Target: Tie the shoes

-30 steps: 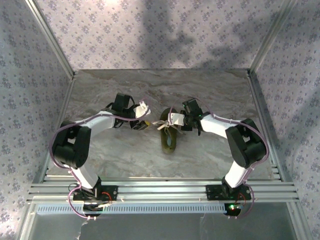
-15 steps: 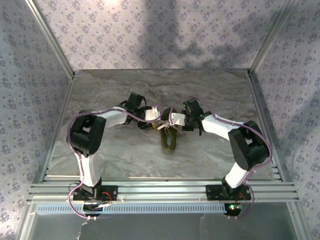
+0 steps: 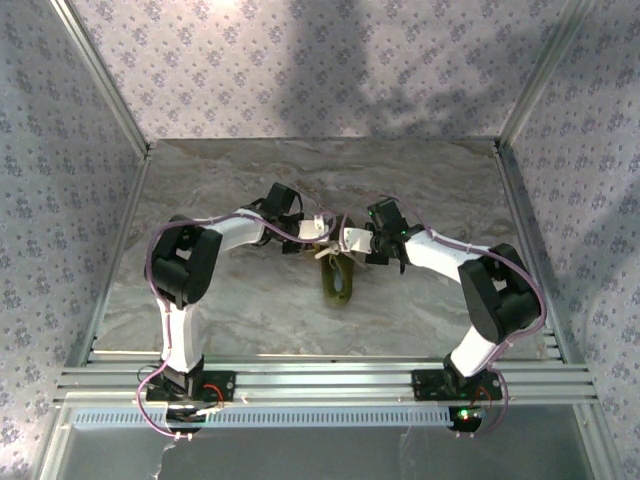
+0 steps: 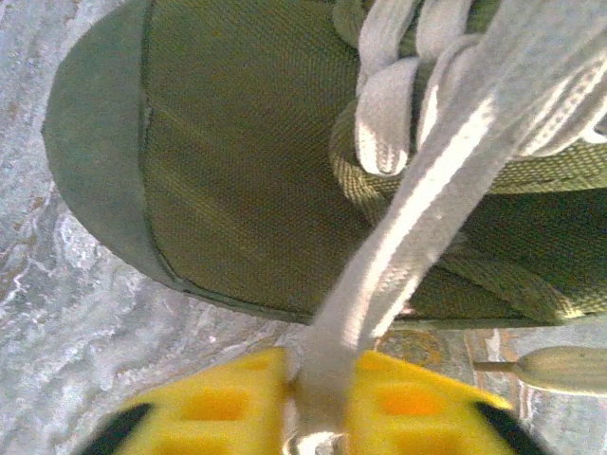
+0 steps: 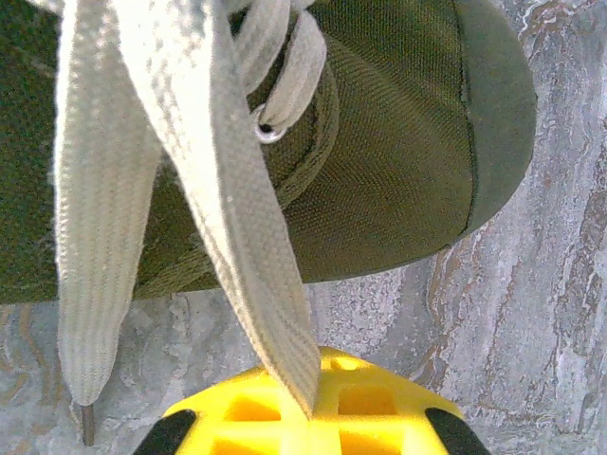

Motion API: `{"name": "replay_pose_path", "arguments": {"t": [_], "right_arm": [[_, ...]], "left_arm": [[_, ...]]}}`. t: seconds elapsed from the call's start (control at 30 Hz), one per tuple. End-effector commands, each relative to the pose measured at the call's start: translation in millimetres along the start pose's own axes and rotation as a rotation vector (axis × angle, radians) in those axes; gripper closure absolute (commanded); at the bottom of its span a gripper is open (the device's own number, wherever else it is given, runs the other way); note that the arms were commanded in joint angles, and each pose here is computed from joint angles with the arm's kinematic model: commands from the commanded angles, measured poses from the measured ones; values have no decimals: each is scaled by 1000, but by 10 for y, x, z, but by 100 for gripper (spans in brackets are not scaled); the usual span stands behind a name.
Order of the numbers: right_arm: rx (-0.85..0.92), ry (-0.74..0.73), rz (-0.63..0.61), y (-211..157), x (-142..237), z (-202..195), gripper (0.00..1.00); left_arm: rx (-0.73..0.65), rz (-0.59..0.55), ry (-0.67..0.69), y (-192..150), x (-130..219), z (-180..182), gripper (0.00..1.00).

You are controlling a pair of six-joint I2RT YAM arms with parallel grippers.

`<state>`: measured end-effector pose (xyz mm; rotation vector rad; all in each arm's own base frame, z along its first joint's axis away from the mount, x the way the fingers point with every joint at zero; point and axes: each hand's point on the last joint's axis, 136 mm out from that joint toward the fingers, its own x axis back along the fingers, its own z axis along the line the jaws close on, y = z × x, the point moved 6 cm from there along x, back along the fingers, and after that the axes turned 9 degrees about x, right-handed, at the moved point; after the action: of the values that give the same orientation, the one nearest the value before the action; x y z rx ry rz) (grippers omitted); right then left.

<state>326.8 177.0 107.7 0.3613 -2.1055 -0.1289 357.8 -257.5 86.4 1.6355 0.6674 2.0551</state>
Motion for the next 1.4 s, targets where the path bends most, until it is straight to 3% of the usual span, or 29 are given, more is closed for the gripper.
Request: {"name": "replay_pose_path", "arguments": {"t": [0.0, 0.23, 0.5, 0.87, 1.37], "right_arm": [[-38, 13, -6, -24, 76, 28, 100], [-78, 45, -2, -70, 105, 64, 100], [-113, 102, 9, -45, 150, 70, 100], [-241, 222, 102, -98, 172, 47, 100], [-369, 342, 175, -303, 107, 143, 100]], "left_arm": [[-14, -11, -19, 34, 155, -37, 100], [42, -15, -19, 68, 497, -22, 100], [100, 20, 11, 68, 625, -42, 100], [210, 185, 27, -214, 589, -110, 100], [310, 260, 53, -448, 520, -167, 100]]}}
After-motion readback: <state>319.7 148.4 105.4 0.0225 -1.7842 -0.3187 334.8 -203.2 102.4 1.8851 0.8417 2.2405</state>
